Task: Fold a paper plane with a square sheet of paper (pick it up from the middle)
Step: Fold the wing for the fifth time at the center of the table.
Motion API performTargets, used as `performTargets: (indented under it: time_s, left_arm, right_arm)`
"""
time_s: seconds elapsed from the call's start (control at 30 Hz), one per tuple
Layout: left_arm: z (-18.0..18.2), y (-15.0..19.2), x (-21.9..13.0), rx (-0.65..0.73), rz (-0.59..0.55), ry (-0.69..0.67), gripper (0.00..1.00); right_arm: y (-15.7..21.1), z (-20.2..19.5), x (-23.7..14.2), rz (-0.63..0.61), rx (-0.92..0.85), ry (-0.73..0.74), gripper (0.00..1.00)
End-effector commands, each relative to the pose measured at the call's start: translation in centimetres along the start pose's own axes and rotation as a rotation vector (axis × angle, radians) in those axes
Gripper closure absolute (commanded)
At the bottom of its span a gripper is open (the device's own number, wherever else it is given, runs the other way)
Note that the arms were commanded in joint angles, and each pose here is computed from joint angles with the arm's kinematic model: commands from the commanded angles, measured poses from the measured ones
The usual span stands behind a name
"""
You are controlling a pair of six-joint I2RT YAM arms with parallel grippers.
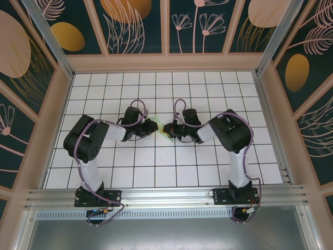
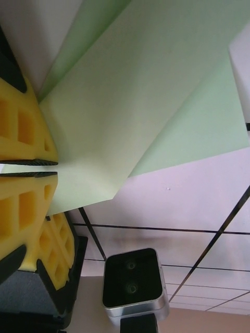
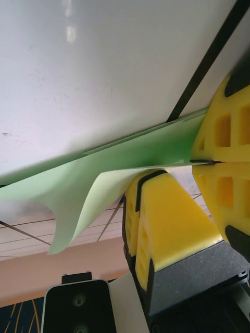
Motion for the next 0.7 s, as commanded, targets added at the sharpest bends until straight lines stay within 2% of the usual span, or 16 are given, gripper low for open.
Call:
performTargets:
  time_s: [0.0,0.27,0.5,0.67]
  left_arm:
    - [1.8,-0.1,0.5,-0.035,-0.015,-0.085,0.85]
    - [3.1,-0.2,0.8,-0.075,-0.016,-0.147,0.87]
    - [3.7,0.0,1.0,-0.092,-0.007,-0.169,0.88]
    - [3.9,0.0,1.0,-0.089,-0.006,-0.18,0.88]
  right_arm:
    - [0.9,-2.5,0.1,0.045,0.023,0.091,0.93]
    - [0.3,-0.2,-0.8,0.071,-0.099,0.09,0.82]
    - [1.1,-0.9,-1.9,0.093,-0.161,0.144,0.81]
    - [1.5,-1.4,-2.4,0.095,-0.172,0.166,0.84]
Point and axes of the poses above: each hand's point on the last joint's axis, 136 mm out from that joint toward the fingers, its own x axis out along the fingers, its own z axis along the line the jaws close on, y = z × x, the point moved 2 cm from there along -x, back along the fingers, and after that the axes turned 6 degrees about -x, right-handed, at the moved point
